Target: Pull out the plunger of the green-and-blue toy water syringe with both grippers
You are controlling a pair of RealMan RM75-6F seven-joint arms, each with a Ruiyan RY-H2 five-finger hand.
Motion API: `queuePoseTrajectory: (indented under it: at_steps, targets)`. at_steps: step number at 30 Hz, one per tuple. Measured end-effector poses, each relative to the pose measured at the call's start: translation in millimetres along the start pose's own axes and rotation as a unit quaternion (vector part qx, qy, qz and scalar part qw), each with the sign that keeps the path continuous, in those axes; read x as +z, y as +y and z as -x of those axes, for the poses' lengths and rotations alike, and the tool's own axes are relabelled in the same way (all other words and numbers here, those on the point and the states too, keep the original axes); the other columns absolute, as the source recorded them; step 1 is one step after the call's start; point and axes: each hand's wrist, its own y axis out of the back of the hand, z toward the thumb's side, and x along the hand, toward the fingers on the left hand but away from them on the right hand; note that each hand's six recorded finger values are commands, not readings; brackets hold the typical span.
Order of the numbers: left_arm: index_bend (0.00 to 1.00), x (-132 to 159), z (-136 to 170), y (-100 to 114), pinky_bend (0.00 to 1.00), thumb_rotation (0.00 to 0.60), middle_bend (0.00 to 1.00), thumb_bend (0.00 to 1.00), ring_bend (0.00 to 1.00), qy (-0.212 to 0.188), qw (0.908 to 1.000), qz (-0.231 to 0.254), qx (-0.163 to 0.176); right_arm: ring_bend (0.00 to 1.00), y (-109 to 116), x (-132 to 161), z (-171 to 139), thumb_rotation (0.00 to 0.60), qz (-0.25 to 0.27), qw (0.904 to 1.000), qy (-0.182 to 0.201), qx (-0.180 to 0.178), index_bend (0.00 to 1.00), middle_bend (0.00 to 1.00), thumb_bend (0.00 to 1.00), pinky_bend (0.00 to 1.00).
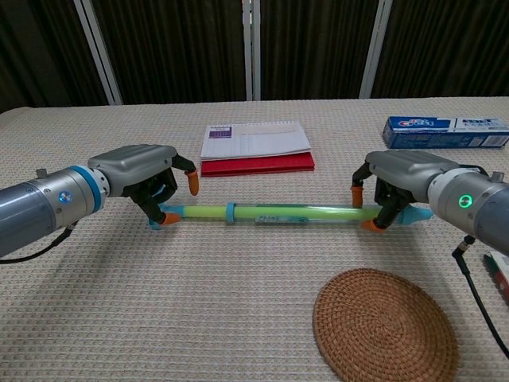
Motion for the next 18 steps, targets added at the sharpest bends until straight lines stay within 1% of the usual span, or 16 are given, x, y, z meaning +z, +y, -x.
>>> queuePoseTrajectory:
  at_steps: [7, 13, 18]
  targets:
    - [0.41, 4, -9, -2, 1.00, 0.600, 0.82, 0.31, 0.79, 0.004, 1.0000, 0.001, -0.004, 1.00, 1, 1, 0, 0.600, 0.000, 1.0000, 0.002, -0.001, 0.68, 1.00, 0.52, 1.00]
    - [0.44, 7, -12, -5, 1.00, 0.600, 0.82, 0.34, 0.79, 0.005, 1.0000, -0.002, -0.008, 1.00, 3, 2, 0, 0.600, -0.001, 1.0000, 0.002, -0.003, 0.68, 1.00, 0.52, 1.00]
    - [0.47, 4, -13, -7, 1.00, 0.600, 0.82, 0.37, 0.79, 0.013, 0.9999, -0.002, -0.011, 1.00, 5, 3, -1, 0.600, 0.001, 1.0000, 0.002, -0.006, 0.68, 1.00, 0.52, 1.00]
